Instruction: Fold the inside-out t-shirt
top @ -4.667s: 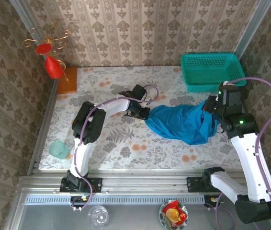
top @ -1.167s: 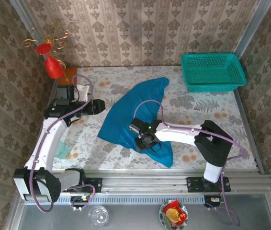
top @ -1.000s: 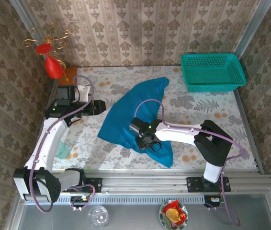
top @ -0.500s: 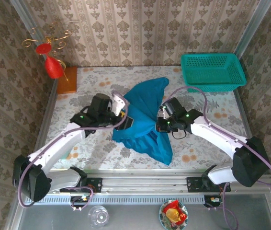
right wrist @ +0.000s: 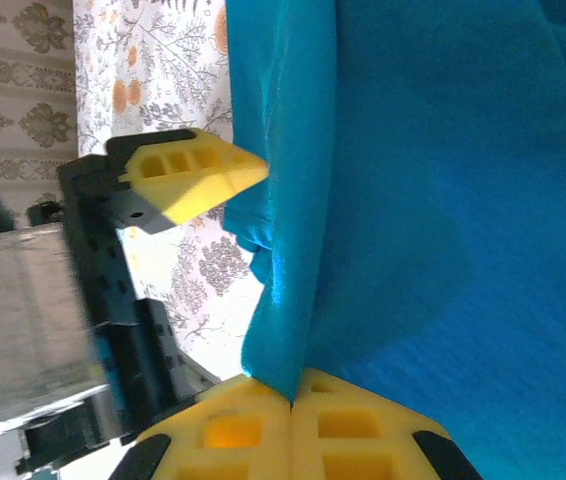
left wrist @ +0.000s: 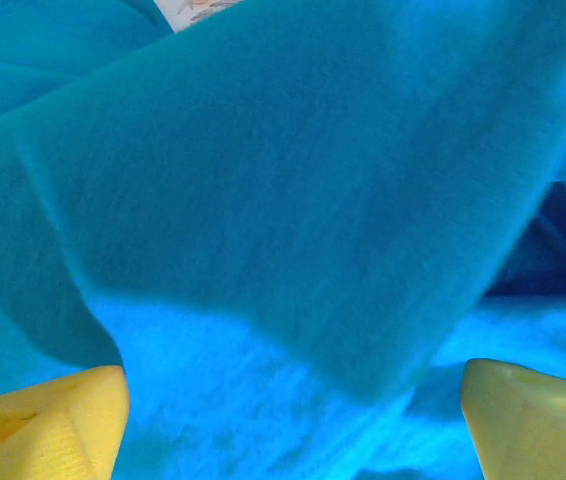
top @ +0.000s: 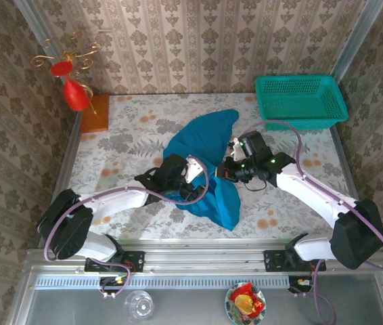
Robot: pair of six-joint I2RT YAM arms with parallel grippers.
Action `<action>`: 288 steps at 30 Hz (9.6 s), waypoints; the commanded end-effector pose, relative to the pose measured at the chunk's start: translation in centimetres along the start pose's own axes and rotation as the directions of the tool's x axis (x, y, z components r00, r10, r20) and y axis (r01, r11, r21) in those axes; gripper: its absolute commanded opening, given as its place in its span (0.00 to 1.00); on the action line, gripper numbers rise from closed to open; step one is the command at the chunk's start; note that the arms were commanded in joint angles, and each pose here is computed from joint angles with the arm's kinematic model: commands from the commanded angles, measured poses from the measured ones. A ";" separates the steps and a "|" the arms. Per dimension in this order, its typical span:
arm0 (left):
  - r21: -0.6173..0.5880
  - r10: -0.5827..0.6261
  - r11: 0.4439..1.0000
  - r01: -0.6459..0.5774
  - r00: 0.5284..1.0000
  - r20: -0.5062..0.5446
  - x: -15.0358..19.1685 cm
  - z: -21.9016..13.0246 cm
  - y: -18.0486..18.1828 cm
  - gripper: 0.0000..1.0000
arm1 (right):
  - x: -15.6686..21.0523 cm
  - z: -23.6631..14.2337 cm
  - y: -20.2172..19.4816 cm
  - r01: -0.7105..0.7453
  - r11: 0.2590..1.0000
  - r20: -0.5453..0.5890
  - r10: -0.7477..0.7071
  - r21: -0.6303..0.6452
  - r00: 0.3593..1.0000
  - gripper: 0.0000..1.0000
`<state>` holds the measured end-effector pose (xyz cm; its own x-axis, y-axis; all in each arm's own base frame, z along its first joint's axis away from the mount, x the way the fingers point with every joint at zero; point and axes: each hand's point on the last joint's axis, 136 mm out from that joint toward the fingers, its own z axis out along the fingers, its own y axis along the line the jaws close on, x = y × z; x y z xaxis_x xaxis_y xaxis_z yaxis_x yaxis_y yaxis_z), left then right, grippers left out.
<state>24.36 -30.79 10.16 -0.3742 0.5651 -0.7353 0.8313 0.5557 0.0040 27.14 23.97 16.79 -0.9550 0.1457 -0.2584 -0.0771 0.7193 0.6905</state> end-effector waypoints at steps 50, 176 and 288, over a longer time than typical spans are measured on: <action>-0.010 0.134 0.991 -0.135 0.990 -0.039 -12.9 -10.9 1.7 0.00 | 3.0 6.4 0.1 0.157 0.914 0.438 -0.323 0.374 0.839 0.06; -0.134 -0.717 0.680 0.721 0.692 0.084 -0.8 -14.2 19.3 0.00 | -1.5 7.5 0.4 0.658 0.602 -0.332 -0.571 0.453 0.751 0.00; -0.195 -0.835 0.511 0.837 0.537 0.119 5.0 -11.7 24.1 0.00 | -7.5 -20.1 -0.6 0.063 0.849 0.422 -0.323 0.524 0.847 0.00</action>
<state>37.70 -7.22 13.05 -0.8662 -0.2173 -0.4500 0.0131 0.8903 -0.4552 29.83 12.23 33.00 -0.6523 0.2188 -0.7257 -0.0658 0.9375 0.3418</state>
